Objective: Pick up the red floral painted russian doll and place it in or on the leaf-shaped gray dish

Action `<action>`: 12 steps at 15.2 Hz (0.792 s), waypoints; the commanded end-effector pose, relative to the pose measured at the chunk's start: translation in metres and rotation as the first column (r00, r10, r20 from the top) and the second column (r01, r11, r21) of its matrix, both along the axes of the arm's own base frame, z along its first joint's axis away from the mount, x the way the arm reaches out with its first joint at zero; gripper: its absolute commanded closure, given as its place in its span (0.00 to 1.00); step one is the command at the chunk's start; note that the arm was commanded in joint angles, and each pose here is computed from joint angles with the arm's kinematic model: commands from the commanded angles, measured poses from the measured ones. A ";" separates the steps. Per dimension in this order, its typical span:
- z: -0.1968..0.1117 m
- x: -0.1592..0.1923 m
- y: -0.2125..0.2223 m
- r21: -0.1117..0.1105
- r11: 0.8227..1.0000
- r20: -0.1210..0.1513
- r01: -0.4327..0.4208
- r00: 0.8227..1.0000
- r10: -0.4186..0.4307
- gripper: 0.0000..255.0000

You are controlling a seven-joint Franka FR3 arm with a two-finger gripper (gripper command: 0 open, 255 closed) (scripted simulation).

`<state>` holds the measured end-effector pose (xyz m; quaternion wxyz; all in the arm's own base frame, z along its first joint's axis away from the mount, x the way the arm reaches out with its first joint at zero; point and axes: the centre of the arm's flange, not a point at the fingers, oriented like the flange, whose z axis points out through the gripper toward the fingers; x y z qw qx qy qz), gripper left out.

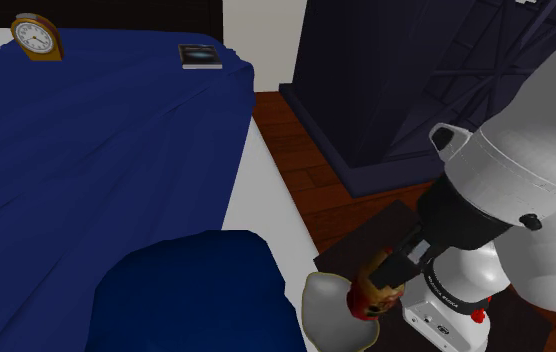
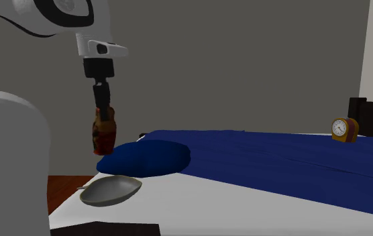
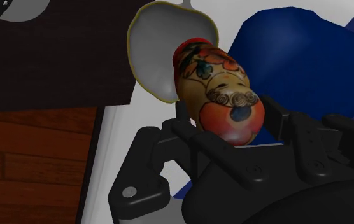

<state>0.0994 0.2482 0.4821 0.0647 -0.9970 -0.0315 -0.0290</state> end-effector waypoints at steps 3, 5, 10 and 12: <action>-0.016 -0.008 0.001 0.000 1.000 -0.001 0.001 1.000 -0.001 1.00; -0.027 -0.008 0.001 0.000 1.000 -0.001 0.001 1.000 -0.001 1.00; -0.053 -0.008 0.001 0.000 1.000 -0.001 0.001 1.000 -0.001 1.00; -0.064 -0.008 0.001 0.000 1.000 -0.001 0.001 1.000 -0.001 1.00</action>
